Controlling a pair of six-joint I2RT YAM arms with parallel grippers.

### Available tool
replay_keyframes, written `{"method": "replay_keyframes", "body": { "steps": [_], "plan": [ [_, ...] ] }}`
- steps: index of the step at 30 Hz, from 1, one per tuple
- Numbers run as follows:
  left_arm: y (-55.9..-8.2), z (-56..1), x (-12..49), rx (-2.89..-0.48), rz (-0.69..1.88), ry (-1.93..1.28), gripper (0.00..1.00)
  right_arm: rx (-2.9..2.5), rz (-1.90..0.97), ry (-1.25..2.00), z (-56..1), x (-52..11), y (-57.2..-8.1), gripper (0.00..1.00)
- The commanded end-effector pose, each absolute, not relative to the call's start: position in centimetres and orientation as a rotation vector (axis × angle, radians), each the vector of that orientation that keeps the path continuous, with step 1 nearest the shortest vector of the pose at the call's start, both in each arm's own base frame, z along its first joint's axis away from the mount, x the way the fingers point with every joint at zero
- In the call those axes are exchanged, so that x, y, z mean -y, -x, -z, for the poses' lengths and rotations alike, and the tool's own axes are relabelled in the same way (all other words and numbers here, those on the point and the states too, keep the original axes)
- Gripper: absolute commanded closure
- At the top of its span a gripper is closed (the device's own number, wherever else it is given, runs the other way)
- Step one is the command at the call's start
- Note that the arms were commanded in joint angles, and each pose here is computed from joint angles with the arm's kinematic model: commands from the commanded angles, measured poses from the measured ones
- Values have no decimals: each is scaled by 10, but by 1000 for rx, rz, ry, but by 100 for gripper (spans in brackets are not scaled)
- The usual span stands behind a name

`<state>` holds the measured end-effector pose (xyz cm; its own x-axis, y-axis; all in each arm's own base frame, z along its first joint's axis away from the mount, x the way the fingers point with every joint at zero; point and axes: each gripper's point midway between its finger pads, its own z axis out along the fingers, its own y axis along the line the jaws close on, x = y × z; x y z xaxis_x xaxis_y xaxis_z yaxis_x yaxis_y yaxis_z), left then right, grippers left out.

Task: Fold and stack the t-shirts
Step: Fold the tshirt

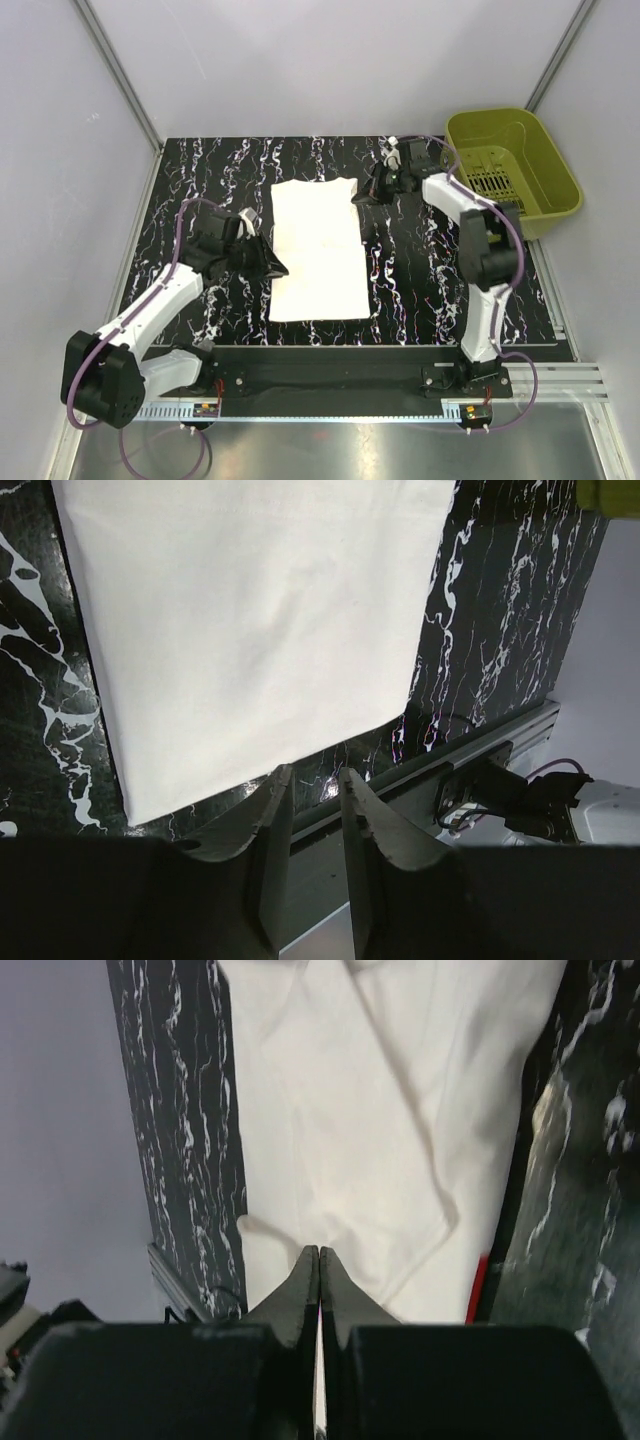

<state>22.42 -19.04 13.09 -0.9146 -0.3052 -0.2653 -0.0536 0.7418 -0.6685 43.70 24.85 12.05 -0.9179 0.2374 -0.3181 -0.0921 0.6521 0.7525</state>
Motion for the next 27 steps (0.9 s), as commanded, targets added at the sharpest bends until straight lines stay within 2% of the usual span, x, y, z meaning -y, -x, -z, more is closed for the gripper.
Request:
{"method": "replay_keyframes", "body": {
  "steps": [1,7,17,23,27],
  "plan": [
    [-221,-133,194,-2566,1023,271,71,-2378,-1262,24,-124,-272,-489,100],
    [-193,-120,181,-2594,995,298,71,-2376,-1298,-48,-81,-285,-531,100],
    [-165,-119,165,-2595,956,365,70,-2357,-1362,-333,-6,-281,-573,100],
    [-155,-114,161,-2598,956,402,70,-2285,-1422,-385,-18,-283,-589,100],
    [-152,-113,159,-2602,945,404,70,-2198,-1509,-391,-47,-286,-591,100]
  ]
}}
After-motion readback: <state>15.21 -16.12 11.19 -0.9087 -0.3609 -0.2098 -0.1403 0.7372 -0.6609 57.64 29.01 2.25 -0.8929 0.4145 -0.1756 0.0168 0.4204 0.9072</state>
